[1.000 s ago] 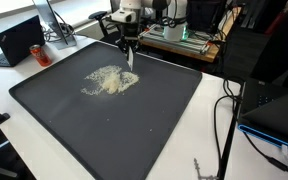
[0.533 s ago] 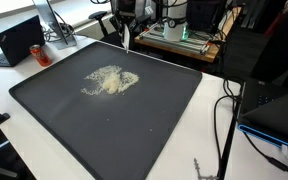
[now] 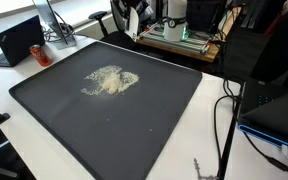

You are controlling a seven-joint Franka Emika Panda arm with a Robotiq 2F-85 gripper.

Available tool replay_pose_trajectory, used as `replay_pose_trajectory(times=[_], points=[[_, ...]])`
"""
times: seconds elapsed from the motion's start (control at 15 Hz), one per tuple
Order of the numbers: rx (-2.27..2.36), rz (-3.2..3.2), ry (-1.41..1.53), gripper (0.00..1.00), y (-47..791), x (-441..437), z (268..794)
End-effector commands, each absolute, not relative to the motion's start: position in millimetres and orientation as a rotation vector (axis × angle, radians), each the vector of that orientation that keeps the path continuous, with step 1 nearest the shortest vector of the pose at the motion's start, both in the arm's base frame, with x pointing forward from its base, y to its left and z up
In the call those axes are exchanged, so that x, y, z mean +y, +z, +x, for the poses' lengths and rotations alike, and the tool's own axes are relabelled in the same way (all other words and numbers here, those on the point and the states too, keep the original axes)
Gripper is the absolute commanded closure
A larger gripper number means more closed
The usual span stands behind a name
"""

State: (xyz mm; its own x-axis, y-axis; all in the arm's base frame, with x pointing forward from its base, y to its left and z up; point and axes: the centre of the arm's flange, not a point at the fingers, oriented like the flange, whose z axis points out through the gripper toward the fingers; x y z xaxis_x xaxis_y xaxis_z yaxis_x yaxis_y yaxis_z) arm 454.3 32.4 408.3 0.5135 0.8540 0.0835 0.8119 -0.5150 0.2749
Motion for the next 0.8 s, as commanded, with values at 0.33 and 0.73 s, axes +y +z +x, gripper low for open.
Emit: replay_pose_trajectory(times=[0.33,0.73], points=[[1.482,2.53,0.315,0.99,411,55,459],[1.333,2.56,0.228,0.99,394,111,480]])
